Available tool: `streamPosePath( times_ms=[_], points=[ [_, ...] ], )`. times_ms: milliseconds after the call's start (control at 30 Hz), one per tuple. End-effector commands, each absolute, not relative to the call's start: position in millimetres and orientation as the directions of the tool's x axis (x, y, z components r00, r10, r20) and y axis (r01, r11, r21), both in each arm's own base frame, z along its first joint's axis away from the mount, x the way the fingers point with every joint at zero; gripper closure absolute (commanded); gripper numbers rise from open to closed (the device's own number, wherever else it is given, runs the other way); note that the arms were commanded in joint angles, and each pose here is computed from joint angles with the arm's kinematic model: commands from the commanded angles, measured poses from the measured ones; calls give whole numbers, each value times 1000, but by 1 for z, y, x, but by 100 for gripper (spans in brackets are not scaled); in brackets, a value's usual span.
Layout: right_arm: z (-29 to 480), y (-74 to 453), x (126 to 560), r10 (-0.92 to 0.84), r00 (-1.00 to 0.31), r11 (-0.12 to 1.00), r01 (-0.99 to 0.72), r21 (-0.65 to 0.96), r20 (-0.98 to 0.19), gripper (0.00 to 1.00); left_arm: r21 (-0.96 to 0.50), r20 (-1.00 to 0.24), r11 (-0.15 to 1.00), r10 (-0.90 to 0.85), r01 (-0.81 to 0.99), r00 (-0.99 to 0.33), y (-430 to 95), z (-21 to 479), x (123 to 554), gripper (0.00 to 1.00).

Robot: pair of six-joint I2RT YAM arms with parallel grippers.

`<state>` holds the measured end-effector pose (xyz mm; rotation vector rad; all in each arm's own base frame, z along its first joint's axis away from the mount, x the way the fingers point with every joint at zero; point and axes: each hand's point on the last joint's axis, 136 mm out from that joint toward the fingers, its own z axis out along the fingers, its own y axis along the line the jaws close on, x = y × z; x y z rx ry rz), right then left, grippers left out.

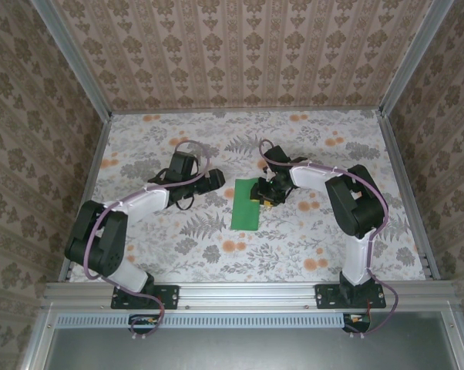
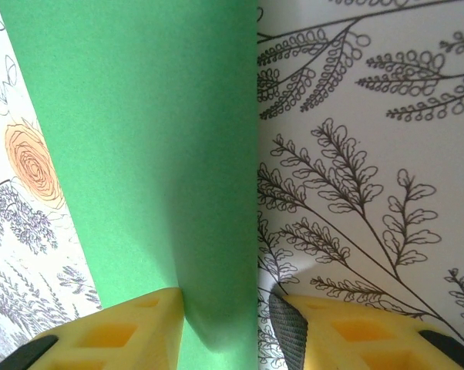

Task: Fold a paper plane with a square sheet of paper (pick it up from the middle)
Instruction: Hold the square sheet of paper at the center of the table.

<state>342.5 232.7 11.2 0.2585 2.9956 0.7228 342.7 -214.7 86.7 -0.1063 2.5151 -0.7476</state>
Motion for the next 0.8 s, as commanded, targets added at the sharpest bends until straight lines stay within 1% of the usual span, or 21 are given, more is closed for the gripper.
streamPosePath(
  times_ms=[0, 233, 467, 633, 767],
  points=[
    [-65, 159, 311, 211, -976, 972, 215, 96, 45, 57, -558, -464, 821, -189, 121, -865, -226, 93, 349, 0],
    [-68, 159, 310, 201, -978, 974, 205, 94, 48, 57, -577, -451, 801, -145, 163, -881, -245, 90, 346, 3],
    [-71, 156, 311, 206, -977, 974, 210, 80, 49, 57, -598, -426, 784, -133, 168, -895, -256, 85, 344, 6],
    [-75, 154, 310, 209, -976, 975, 213, 61, 56, 56, -603, -412, 782, -136, 158, -901, -259, 83, 345, 8],
    [-78, 151, 308, 200, -978, 978, 203, 48, 61, 58, -593, -411, 793, -145, 143, -900, -256, 80, 347, 9]
  ],
)
